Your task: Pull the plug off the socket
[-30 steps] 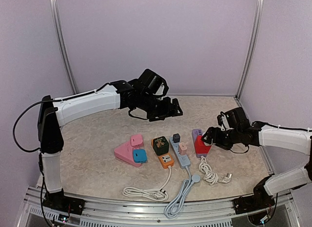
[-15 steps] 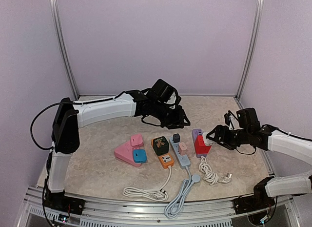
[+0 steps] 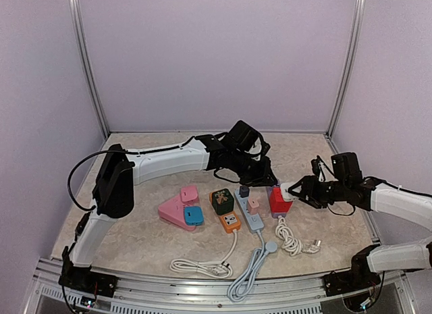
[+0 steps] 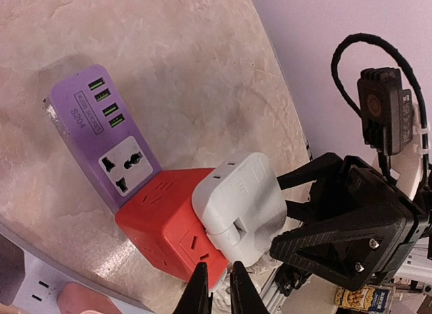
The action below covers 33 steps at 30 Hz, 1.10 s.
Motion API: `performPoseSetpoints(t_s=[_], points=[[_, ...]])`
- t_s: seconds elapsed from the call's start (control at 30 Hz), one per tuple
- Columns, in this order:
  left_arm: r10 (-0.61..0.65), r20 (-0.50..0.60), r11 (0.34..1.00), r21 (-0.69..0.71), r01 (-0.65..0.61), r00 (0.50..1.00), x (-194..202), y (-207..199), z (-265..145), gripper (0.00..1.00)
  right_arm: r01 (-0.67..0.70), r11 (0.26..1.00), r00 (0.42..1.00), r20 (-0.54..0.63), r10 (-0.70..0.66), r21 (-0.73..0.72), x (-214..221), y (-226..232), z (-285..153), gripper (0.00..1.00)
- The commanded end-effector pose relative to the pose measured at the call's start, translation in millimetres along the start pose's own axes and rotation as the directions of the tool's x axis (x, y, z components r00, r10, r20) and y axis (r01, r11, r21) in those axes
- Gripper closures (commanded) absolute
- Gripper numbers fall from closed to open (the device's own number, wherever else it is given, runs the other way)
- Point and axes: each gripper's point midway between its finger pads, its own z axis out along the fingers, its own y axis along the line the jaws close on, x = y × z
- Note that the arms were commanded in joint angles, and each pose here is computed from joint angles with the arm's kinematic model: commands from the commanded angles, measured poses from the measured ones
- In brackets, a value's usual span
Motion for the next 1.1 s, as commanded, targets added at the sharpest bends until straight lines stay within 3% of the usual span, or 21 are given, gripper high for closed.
performPoseSetpoints(t_s=[0.0,0.57,0.9,1.07], points=[[0.000,-0.055,1.000,0.010,0.000,0.998,12,5,13,0.89,-0.003,0.999,1.000,0.010,0.003,-0.049,-3,8,-3,0.45],[0.010,-0.123,1.000,0.013,-0.009,0.992,31,10,36,0.96,-0.005,0.999,1.000,0.001,0.005,-0.039,-6,8,1,0.62],[-0.017,-0.155,0.999,-0.043,0.011,0.988,41,23,38,1.00,0.005,1.000,0.999,0.047,-0.005,-0.012,-16,9,-7,0.64],[-0.022,-0.167,0.998,-0.059,0.012,0.986,43,27,39,1.00,0.015,0.999,0.999,0.045,-0.013,-0.032,-18,15,-6,0.55]])
